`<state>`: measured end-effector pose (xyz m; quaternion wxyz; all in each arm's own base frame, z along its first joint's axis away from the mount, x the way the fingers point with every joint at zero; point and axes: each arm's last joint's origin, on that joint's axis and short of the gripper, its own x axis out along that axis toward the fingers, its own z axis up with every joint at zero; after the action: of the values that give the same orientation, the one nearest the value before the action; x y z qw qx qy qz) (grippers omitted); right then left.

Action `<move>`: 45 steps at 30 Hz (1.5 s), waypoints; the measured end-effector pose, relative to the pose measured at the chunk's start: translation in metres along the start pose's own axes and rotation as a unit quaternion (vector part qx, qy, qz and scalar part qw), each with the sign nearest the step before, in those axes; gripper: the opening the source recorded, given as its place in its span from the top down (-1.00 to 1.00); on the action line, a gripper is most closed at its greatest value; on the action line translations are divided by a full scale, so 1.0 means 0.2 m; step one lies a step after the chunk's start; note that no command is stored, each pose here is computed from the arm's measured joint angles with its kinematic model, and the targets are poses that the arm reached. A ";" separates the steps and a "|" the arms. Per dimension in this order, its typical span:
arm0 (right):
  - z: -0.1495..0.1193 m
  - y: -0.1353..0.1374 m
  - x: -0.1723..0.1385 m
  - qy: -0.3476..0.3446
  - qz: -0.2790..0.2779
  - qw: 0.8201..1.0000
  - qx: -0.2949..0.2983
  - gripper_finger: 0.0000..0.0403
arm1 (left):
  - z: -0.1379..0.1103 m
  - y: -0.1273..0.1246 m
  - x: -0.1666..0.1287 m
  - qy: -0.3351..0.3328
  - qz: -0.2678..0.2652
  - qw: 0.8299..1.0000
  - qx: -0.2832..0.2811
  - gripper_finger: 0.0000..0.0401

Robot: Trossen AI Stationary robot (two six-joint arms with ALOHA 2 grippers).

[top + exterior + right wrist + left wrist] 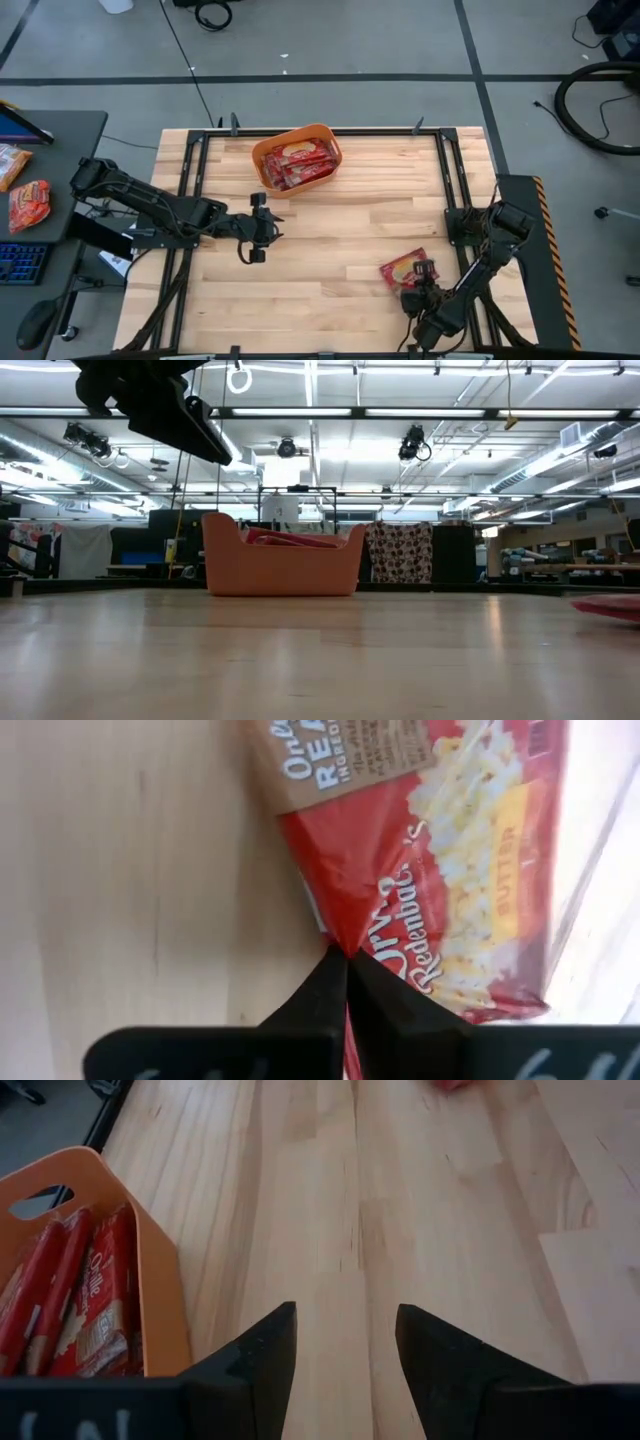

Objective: Sort popcorn bags into baskets
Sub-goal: Put the red popcorn bag into the orange bin

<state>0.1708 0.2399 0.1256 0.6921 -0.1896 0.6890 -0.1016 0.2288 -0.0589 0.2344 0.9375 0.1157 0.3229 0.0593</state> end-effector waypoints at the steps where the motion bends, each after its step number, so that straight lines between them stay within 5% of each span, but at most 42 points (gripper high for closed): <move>1: 0.01 0.00 -0.01 -0.004 -0.003 1.000 0.003 0.94 | 0.00 0.00 0.00 0.000 0.000 1.000 0.000 0.12; 14: 0.31 -0.25 -0.23 -0.078 -0.109 0.991 0.017 0.98 | 0.00 -0.09 -0.05 -0.017 -0.034 0.999 0.025 0.12; 27: 0.75 -0.87 -0.22 -0.099 -0.260 0.960 -0.029 0.98 | -0.05 -0.17 -0.09 0.030 -0.058 0.995 -0.072 0.12; 37: 1.04 -1.44 -0.08 -0.173 -0.228 0.957 -0.039 0.98 | -0.06 -0.18 -0.10 0.031 -0.060 0.993 -0.097 0.12; 45: 1.02 -1.84 0.08 -0.218 -0.167 0.962 -0.006 0.98 | -0.06 -0.18 -0.10 0.043 -0.075 0.984 -0.154 0.12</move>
<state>0.4174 -0.0758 0.2556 0.7973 -0.3242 0.4807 -0.1679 0.2073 -0.0961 0.2277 0.9311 -0.0574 0.3576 0.0430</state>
